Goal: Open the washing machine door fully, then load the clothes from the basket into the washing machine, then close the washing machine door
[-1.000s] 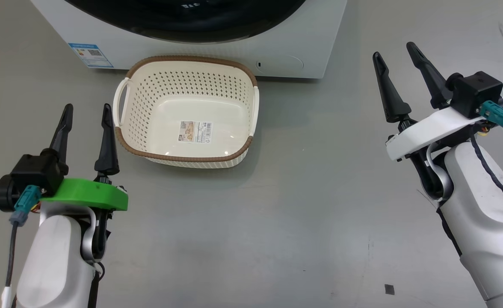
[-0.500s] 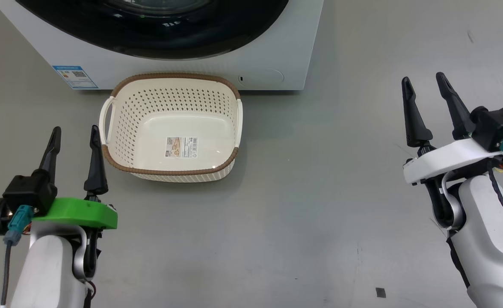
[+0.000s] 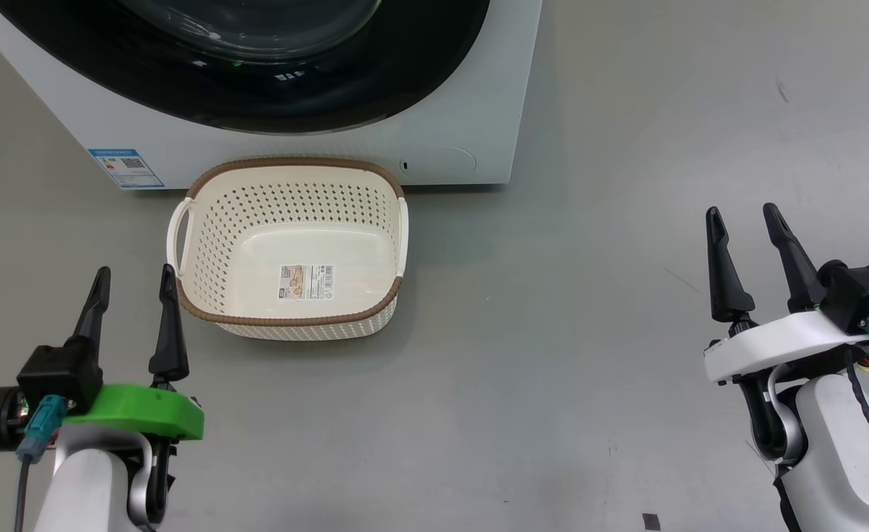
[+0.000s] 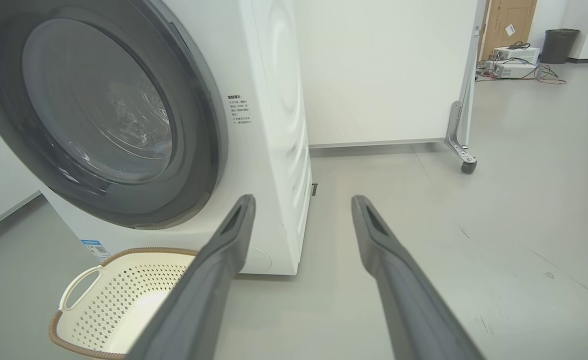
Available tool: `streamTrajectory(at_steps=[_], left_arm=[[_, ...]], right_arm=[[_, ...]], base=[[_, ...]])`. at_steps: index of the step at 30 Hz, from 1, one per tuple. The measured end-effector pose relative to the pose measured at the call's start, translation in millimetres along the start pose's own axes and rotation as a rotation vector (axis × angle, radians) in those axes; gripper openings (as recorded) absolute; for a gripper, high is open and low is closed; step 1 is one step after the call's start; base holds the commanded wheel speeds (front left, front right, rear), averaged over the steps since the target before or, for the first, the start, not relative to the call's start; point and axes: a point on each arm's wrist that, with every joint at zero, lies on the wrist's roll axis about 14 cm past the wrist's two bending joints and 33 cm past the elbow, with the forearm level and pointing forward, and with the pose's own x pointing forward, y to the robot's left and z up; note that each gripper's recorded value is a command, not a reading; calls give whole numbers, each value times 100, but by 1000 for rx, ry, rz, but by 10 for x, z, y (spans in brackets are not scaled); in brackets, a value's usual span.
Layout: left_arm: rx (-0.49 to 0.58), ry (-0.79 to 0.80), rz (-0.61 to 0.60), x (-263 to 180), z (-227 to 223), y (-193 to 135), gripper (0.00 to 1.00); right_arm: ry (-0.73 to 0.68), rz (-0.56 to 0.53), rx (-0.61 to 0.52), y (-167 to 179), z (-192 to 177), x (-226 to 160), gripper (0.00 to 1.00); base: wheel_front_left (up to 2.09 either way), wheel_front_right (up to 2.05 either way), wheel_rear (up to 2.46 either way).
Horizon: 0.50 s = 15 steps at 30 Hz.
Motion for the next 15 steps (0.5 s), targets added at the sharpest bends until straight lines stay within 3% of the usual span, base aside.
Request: streamTrajectory(at_steps=[15], left_arm=[[10,4,-62,-141,-2,-183,100]], right_arm=[[-24,-50,1,-86,68,-261,100]], base=[[0,0,0]])
